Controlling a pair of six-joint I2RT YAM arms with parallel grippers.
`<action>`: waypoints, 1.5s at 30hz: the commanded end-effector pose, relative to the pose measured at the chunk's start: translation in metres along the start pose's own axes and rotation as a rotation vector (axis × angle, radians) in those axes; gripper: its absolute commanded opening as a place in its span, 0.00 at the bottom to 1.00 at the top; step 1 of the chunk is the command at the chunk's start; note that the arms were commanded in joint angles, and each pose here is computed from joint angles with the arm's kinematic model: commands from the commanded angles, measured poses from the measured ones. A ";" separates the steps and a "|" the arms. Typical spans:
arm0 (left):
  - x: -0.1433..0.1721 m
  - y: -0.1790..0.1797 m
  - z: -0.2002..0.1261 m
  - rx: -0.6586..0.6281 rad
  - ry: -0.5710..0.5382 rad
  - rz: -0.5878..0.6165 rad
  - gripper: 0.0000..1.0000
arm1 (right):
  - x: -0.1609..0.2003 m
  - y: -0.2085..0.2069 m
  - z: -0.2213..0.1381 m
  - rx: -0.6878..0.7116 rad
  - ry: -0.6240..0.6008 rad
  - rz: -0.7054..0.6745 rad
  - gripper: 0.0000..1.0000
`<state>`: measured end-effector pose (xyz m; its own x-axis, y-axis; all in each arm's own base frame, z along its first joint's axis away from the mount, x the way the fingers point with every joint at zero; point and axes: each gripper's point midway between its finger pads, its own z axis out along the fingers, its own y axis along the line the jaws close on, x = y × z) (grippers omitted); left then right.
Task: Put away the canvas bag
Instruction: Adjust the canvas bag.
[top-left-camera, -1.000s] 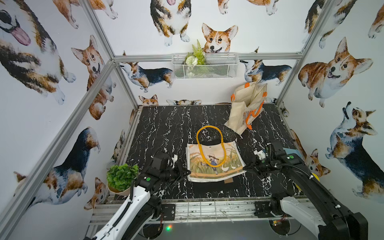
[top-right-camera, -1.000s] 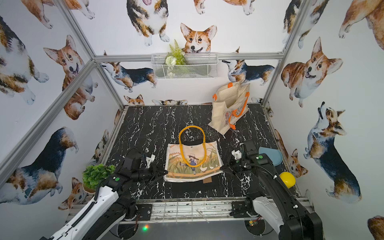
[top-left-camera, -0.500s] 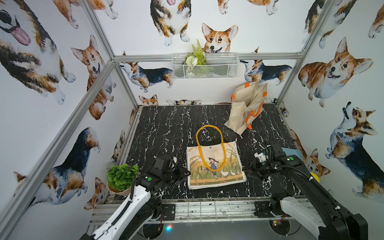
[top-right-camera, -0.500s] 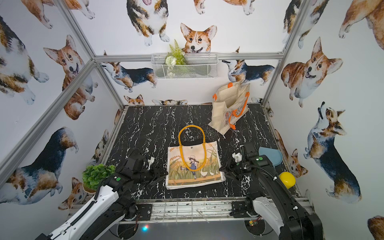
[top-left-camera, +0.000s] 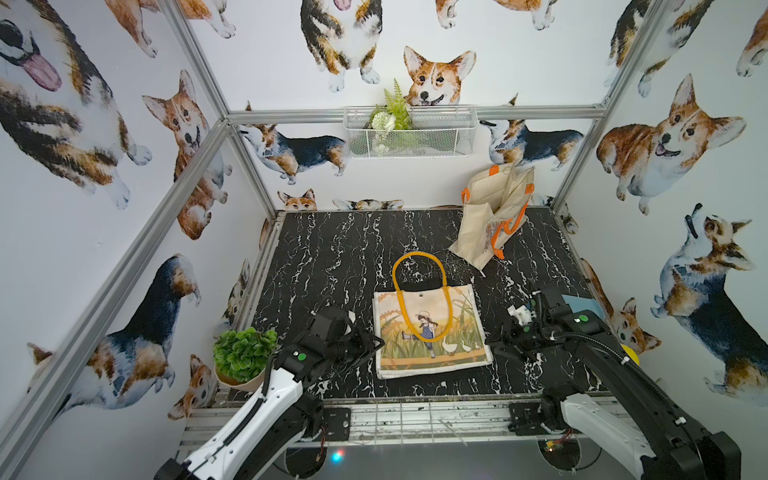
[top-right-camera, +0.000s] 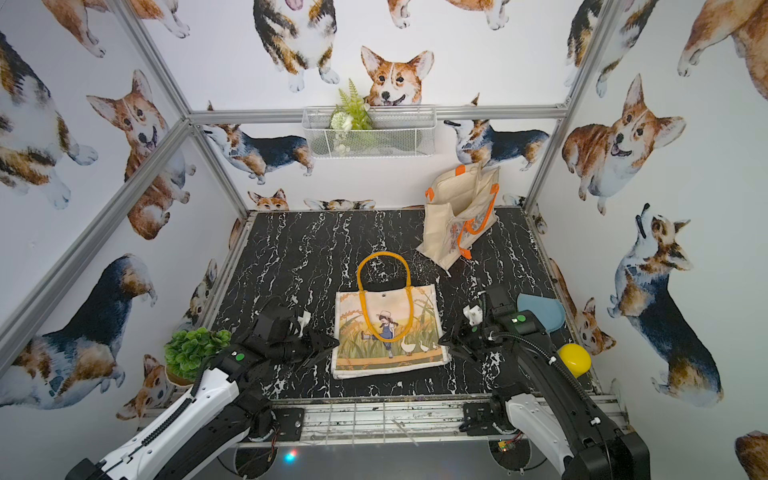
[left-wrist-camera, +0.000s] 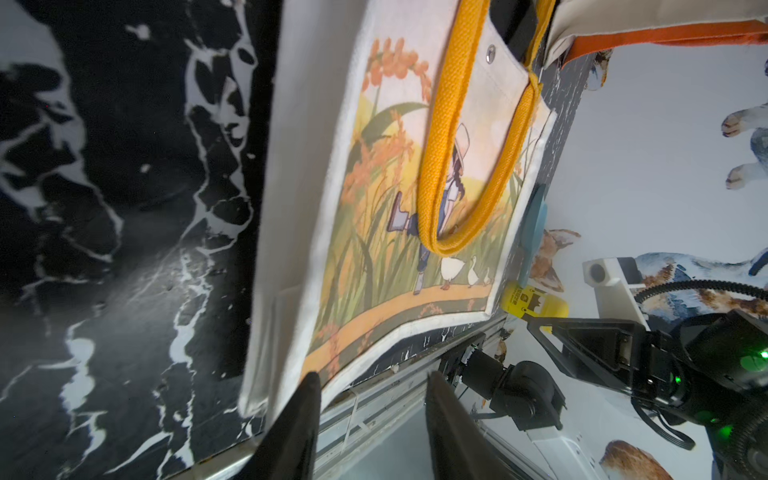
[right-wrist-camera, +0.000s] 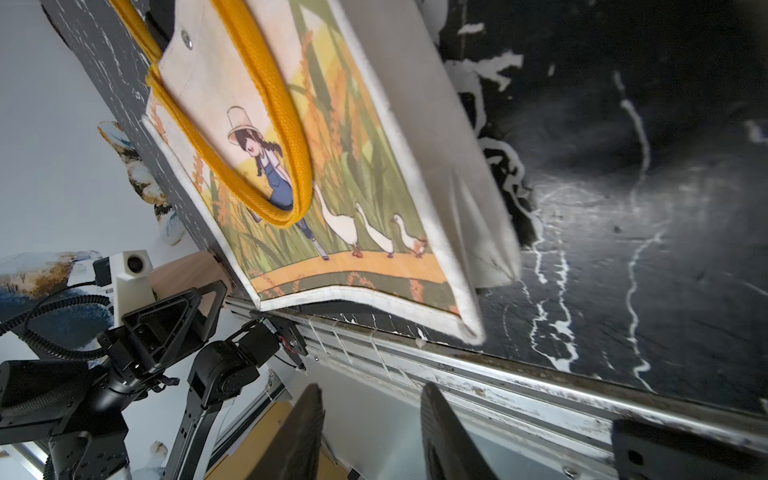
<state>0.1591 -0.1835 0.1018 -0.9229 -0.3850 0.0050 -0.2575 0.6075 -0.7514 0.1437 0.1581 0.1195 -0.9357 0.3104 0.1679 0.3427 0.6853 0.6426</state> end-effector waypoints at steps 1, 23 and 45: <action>-0.007 -0.032 0.005 0.067 -0.041 0.059 0.45 | -0.008 0.029 0.011 -0.072 -0.018 -0.025 0.40; 0.018 0.026 0.095 -0.091 0.067 0.125 0.00 | -0.073 0.005 0.120 -0.036 -0.169 -0.076 0.00; 0.022 0.032 0.095 -0.107 0.089 0.158 0.00 | -0.113 0.169 0.074 -0.201 -0.236 -0.313 0.00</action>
<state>0.1636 -0.2503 0.0266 -0.9750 -0.2128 -0.0641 -0.1012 0.6819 -0.7244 0.2838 0.2871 0.1053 -0.9412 0.2985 -0.1584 0.0569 0.6020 0.7965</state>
